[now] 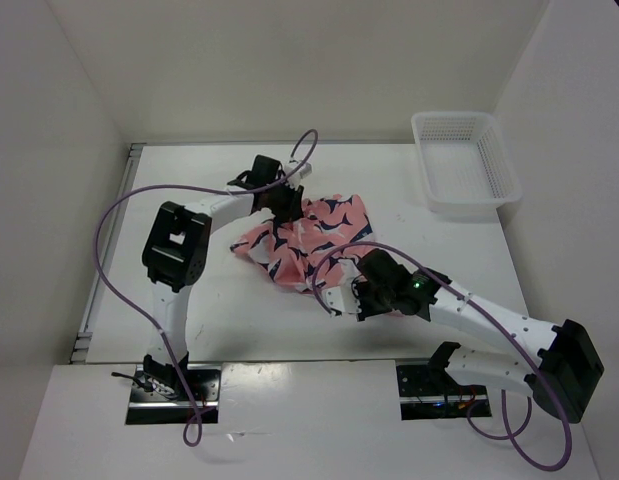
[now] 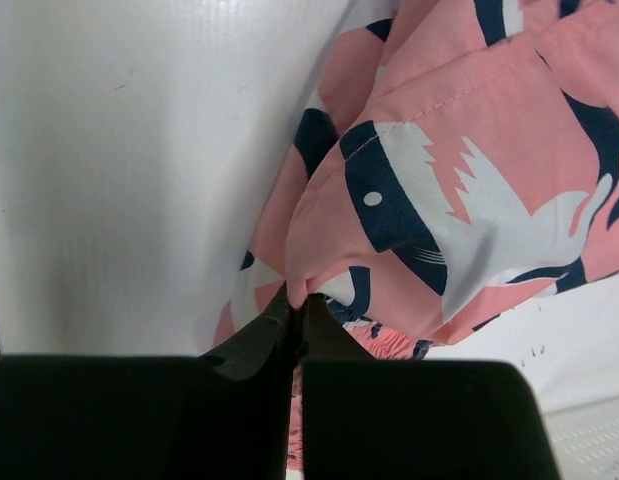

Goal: Fold and stack the shorts
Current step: Flatten the shorts out

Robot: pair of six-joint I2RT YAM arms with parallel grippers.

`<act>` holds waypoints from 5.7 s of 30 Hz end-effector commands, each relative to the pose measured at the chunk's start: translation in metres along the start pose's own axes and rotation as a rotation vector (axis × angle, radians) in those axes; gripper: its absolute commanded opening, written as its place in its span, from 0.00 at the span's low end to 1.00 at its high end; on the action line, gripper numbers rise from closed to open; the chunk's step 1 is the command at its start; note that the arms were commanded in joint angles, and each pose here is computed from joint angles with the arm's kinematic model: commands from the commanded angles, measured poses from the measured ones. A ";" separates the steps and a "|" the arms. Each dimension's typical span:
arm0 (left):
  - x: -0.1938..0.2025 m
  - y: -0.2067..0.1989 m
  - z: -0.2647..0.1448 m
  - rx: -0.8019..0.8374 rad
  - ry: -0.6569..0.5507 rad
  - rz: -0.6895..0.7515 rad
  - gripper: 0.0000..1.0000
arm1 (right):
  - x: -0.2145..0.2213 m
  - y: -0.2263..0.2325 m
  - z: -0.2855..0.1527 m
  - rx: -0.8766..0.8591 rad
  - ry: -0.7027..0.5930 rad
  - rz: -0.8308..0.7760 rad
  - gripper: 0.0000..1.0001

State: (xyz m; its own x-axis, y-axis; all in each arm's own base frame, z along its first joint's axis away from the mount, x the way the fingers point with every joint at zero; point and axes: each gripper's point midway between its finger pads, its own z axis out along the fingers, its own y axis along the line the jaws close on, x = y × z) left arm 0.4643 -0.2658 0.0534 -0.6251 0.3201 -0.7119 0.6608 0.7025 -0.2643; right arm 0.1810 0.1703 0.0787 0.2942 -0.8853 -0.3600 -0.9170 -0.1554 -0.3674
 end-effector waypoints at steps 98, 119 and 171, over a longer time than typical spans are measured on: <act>-0.040 0.176 -0.267 -0.479 0.086 -0.442 0.60 | 0.072 -0.266 -0.022 0.578 -0.158 1.288 0.72; 0.148 0.158 -0.213 -0.655 0.239 -0.443 0.66 | 0.096 -0.219 0.074 0.399 -0.091 1.365 0.68; 0.211 0.028 -0.241 -0.705 0.406 -0.131 0.61 | 0.041 -0.126 0.009 0.207 0.036 0.317 0.65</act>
State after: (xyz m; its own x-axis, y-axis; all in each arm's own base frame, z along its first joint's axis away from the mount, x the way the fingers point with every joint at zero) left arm 0.2376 -0.0280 0.0479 -0.8890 0.3154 -0.3321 0.2614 0.9448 0.1975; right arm 0.3239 0.1434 0.0932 -0.2010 -0.8446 -0.4963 -0.8649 0.3909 -0.3149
